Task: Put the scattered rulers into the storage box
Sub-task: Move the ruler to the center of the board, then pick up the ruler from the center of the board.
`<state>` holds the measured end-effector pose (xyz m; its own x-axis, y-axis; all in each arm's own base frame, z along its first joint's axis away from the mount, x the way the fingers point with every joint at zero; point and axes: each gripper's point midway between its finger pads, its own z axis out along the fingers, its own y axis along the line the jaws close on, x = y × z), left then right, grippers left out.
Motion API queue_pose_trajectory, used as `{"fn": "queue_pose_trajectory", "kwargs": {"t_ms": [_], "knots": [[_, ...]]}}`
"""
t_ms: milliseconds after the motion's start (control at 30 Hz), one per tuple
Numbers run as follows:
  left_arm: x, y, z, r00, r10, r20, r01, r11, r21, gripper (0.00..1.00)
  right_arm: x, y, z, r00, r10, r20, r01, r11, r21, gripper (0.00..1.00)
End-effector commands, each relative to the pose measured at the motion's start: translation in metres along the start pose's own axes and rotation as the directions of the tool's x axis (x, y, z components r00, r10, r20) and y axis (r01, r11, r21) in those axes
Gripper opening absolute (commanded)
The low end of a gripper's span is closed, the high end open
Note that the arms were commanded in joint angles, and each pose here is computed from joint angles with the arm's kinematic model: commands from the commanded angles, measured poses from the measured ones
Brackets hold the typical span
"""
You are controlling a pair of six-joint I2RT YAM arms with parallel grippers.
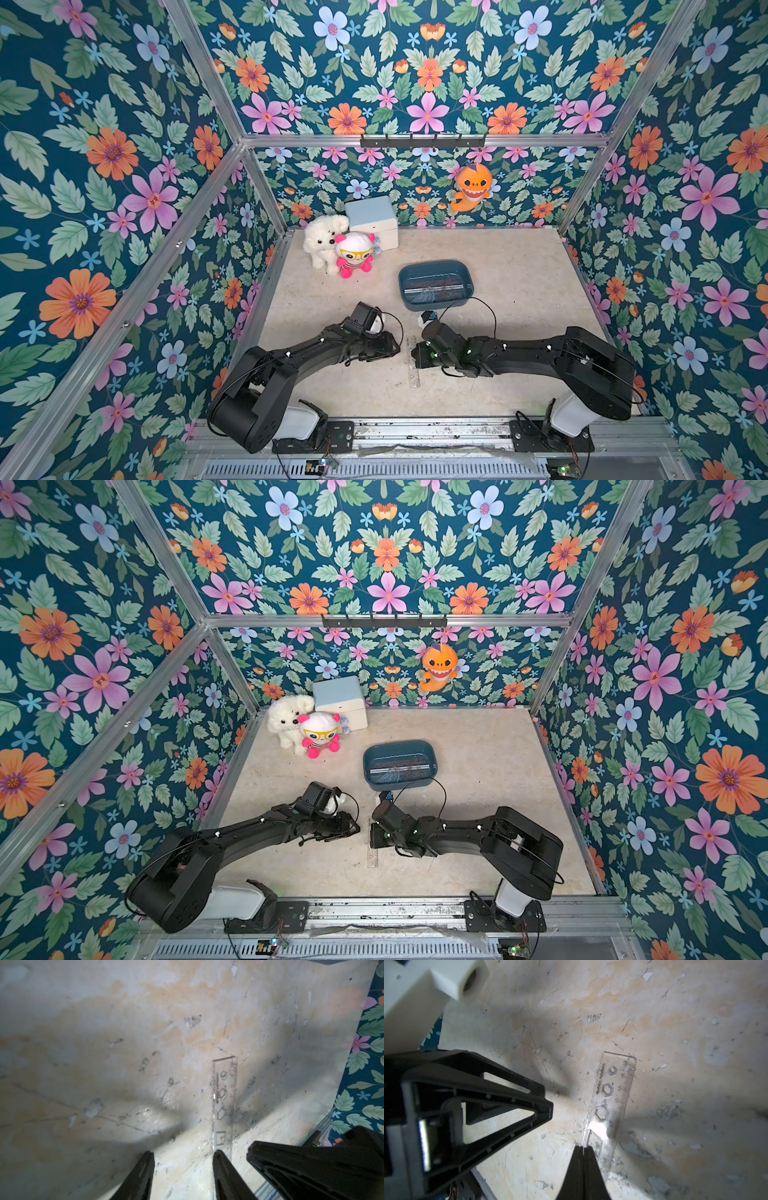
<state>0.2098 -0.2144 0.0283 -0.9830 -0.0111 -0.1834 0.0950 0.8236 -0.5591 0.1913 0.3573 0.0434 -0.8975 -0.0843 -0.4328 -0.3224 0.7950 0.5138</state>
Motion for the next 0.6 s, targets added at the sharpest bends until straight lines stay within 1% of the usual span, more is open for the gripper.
{"fn": "queue_pose_trajectory", "kwargs": {"t_ms": [0, 400, 433, 567], "knots": [[0.005, 0.004, 0.005, 1.000, -0.011, -0.024, 0.010, 1.000, -0.018, 0.52, -0.003, 0.004, 0.001, 1.000, 0.002, 0.012, -0.002, 0.999, -0.032, 0.00], [0.011, 0.008, 0.012, 0.998, -0.019, -0.057, 0.017, 0.999, -0.034, 0.52, 0.006, -0.006, 0.004, 1.000, 0.013, -0.007, -0.013, 1.000, -0.024, 0.00], [0.012, 0.009, 0.012, 0.998, -0.019, -0.060, 0.017, 0.999, -0.037, 0.52, 0.013, -0.015, 0.012, 0.999, 0.016, -0.031, -0.015, 1.000, 0.001, 0.00], [0.012, 0.009, 0.014, 0.998, -0.024, -0.064, 0.022, 0.999, -0.034, 0.52, 0.017, -0.017, 0.015, 0.999, 0.017, -0.044, -0.017, 1.000, 0.004, 0.00]]}}
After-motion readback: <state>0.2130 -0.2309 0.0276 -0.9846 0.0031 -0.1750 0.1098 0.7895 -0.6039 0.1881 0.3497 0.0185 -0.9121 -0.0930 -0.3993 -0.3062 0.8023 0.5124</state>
